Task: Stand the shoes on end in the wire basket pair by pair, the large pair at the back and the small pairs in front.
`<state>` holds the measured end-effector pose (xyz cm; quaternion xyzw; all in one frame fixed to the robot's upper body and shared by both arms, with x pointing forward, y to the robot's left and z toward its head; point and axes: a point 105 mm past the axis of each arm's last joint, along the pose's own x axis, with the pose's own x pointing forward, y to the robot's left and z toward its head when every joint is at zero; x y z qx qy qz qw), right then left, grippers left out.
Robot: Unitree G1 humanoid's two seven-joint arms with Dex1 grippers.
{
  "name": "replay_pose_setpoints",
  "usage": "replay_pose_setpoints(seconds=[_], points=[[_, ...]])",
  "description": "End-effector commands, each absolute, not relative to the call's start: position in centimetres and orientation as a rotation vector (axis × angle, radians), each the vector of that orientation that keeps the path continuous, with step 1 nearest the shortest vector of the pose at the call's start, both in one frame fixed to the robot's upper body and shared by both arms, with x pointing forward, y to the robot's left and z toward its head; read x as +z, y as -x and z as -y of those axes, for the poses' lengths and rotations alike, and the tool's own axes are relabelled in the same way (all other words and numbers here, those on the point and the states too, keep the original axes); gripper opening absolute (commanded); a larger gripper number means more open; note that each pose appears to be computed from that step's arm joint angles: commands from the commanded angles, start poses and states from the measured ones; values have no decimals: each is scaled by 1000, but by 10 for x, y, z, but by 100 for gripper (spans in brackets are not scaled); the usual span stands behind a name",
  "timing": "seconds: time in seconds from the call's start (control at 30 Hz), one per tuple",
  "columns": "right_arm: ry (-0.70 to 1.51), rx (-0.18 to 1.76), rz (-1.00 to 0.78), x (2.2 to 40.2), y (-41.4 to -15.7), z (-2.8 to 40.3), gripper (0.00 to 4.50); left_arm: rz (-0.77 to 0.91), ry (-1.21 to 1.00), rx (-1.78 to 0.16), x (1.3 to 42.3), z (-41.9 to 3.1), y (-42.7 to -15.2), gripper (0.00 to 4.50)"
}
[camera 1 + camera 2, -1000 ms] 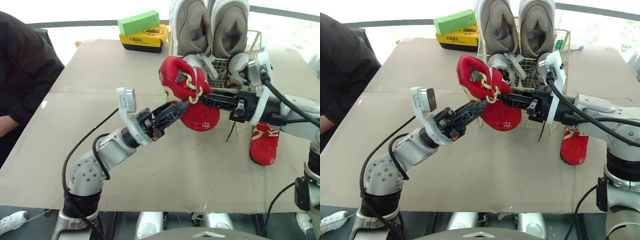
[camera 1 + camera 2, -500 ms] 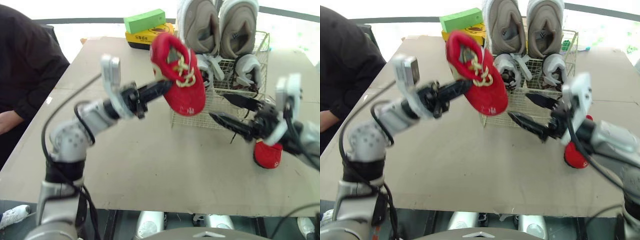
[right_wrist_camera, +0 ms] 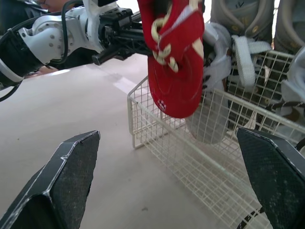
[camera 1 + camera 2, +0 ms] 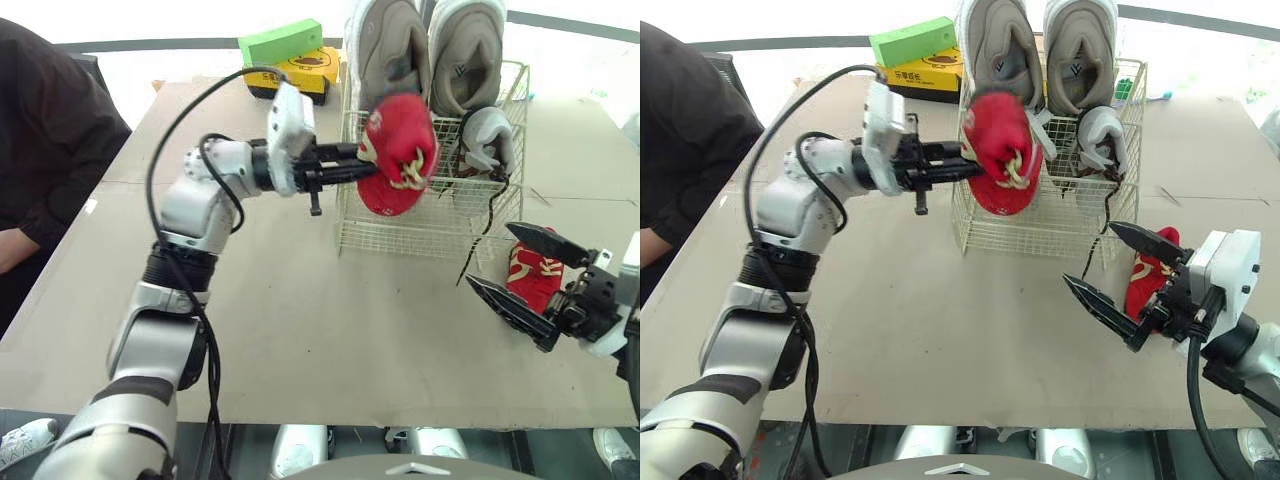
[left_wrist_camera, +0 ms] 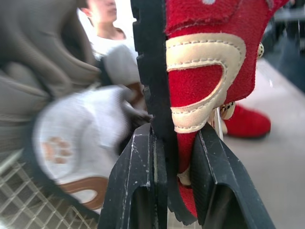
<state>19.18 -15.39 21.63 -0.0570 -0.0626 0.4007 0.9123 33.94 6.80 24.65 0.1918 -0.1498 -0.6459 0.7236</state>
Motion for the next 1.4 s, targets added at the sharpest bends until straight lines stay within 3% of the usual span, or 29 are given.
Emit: replay_pose_setpoints(seconds=[0.03,0.1,0.13,0.37,0.63,0.8,0.97,1.07,1.13,1.27,1.37,1.4], points=[[165,821,176,225,-187,153,442,353,-544,-1439,232,-71,-339,38],[166,818,173,224,-189,154,442,336,-562,-1449,226,-75,-340,38],[166,817,172,224,-190,154,450,334,-566,-1449,225,-77,-340,140],[167,813,143,220,-195,157,450,313,-489,-1401,242,-95,-335,448],[203,698,40,209,-201,188,450,256,-65,-1469,278,-107,-275,448],[222,524,-135,193,-206,234,450,26,104,-1586,244,-94,-229,448],[190,428,-335,181,-222,259,450,-7,93,-1569,214,-73,-218,448],[284,298,-565,160,-232,282,450,-4,63,-1570,203,-65,-213,448],[244,257,-697,148,-240,291,450,9,67,-1572,201,-62,-211,448],[126,212,-792,136,-253,296,450,28,46,-1574,199,-59,-206,448],[84,134,-804,138,-263,305,373,40,36,-1574,200,-57,-206,450],[66,139,-802,140,-263,303,322,43,38,-1573,200,-57,-207,450]])
